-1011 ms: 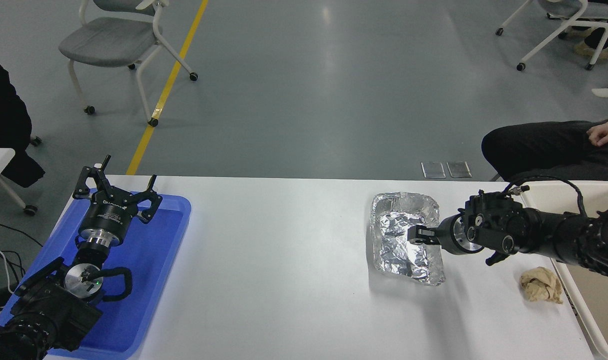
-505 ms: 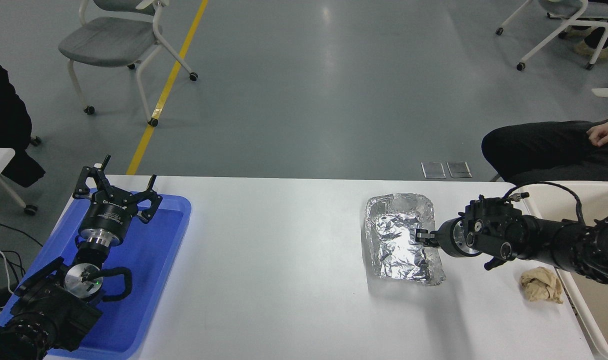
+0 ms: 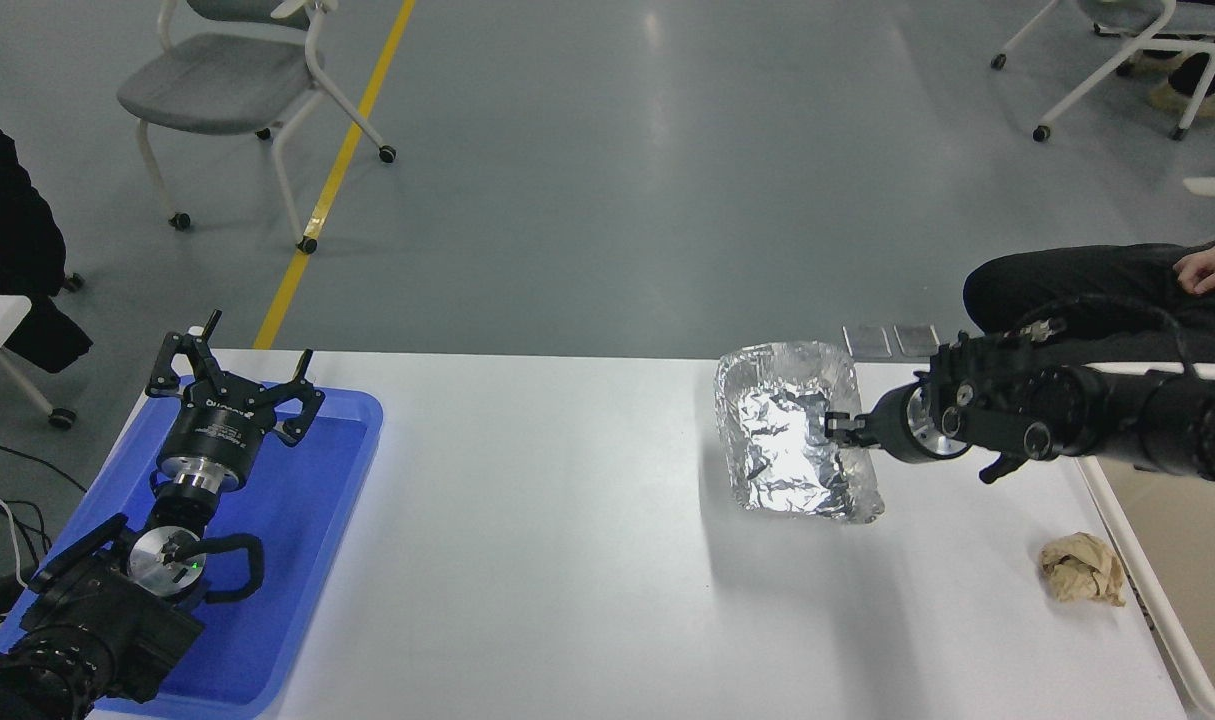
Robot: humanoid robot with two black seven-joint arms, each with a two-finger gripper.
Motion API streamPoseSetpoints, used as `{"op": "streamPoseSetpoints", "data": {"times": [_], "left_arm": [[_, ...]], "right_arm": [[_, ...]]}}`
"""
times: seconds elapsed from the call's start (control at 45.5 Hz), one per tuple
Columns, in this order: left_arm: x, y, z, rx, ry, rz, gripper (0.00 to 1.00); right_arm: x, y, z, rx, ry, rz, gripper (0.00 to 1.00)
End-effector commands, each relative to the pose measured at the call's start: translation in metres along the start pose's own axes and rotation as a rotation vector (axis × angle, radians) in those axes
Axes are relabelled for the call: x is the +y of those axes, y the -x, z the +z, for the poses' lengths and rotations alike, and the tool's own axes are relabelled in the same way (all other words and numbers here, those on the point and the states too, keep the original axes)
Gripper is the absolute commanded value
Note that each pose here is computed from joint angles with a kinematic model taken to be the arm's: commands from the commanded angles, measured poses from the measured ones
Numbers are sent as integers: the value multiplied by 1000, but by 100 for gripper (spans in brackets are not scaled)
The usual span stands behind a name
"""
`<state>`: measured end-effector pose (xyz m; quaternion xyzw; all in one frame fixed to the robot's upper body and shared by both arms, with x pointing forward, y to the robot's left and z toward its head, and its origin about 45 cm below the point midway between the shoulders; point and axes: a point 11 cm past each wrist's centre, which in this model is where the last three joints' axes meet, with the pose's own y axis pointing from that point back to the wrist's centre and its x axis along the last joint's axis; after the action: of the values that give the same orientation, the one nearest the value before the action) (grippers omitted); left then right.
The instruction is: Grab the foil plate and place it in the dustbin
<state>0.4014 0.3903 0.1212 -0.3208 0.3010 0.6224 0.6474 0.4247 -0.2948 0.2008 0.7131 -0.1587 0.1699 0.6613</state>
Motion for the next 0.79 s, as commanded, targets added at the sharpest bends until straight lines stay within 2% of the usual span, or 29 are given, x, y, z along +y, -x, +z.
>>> {"op": "streamPoseSetpoints", "data": {"times": [0.0, 0.33, 0.769], "left_arm": [[0, 0, 1, -1, 1, 1, 100], [0, 0, 1, -1, 1, 1, 100], [0, 0, 1, -1, 1, 1, 100]], "right_arm": [[101, -41, 3, 95, 64, -30, 0], [199, -73, -23, 193, 162, -42, 0], [232, -83, -27, 209, 204, -42, 0]]}}
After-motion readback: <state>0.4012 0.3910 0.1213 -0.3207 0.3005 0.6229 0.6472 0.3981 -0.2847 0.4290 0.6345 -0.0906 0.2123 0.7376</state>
